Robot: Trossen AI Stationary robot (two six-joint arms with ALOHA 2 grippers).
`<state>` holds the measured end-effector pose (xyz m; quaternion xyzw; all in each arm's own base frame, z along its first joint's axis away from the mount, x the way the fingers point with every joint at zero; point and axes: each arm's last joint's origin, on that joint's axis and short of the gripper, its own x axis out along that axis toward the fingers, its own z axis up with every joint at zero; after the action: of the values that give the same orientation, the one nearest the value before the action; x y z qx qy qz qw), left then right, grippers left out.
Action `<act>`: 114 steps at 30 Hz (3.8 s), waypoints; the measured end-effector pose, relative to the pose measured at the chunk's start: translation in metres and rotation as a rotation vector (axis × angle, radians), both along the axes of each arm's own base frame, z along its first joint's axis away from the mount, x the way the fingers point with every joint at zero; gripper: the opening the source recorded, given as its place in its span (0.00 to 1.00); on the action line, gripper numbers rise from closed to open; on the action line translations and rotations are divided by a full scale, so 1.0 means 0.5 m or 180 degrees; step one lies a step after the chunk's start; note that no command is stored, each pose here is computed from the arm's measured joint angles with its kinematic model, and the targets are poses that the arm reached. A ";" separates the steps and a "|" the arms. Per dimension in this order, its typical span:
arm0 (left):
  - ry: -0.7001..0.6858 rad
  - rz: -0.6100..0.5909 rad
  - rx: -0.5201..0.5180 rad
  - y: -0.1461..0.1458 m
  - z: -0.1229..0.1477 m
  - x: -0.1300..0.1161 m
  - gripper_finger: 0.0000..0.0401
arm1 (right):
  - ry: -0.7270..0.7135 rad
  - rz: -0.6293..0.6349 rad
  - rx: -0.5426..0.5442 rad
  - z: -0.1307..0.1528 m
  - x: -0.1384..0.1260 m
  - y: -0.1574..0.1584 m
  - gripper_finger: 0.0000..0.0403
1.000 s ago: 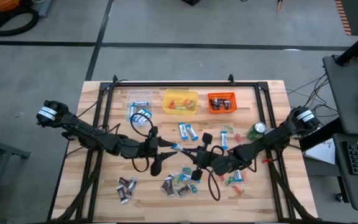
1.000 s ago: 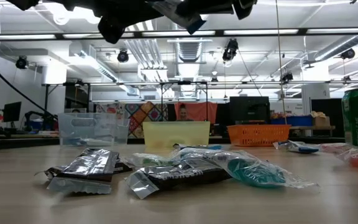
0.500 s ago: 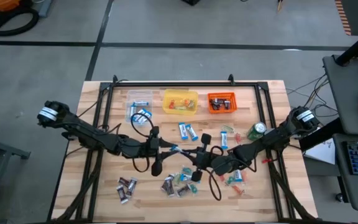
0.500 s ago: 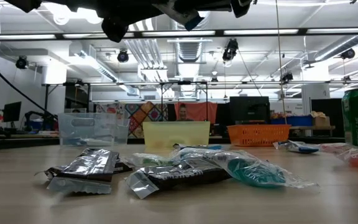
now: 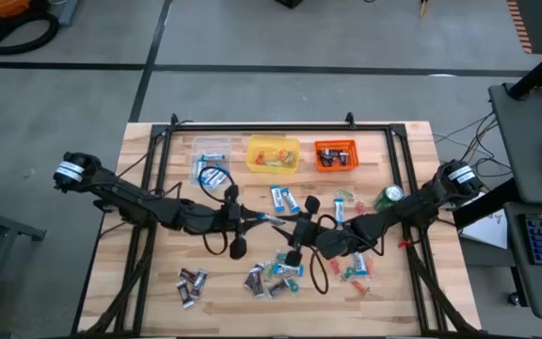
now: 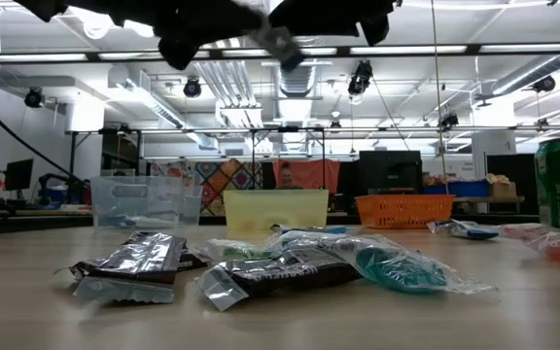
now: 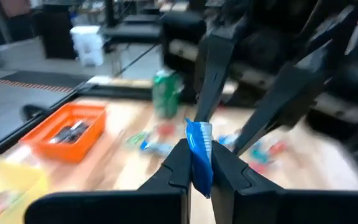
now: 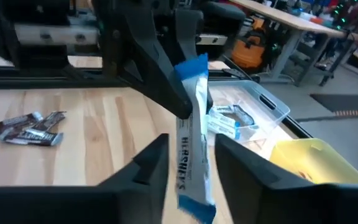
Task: Sort candy
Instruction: Put the white chocolate into the transparent bin
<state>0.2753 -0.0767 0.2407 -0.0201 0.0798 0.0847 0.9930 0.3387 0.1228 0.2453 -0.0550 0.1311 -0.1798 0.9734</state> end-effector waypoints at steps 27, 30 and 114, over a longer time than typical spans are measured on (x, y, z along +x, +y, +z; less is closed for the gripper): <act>0.2984 0.2797 -0.0233 0.382 -0.037 -0.144 0.03 | 0.0112 -0.0843 0.0654 -0.008 -0.004 -0.077 0.46; 0.3050 0.2751 -0.0288 0.384 -0.048 -0.137 0.03 | 0.0288 -0.0871 0.0751 -0.003 0.006 -0.116 0.46; 0.0876 -0.0394 0.0068 0.036 0.010 -0.072 0.35 | 0.2903 -0.1764 0.2529 -0.162 -0.118 -0.207 0.04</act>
<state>0.2391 -0.0589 0.2456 0.0073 0.2153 0.0262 0.9762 0.2798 0.0194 0.1642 0.2731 0.5954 -0.3202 0.6844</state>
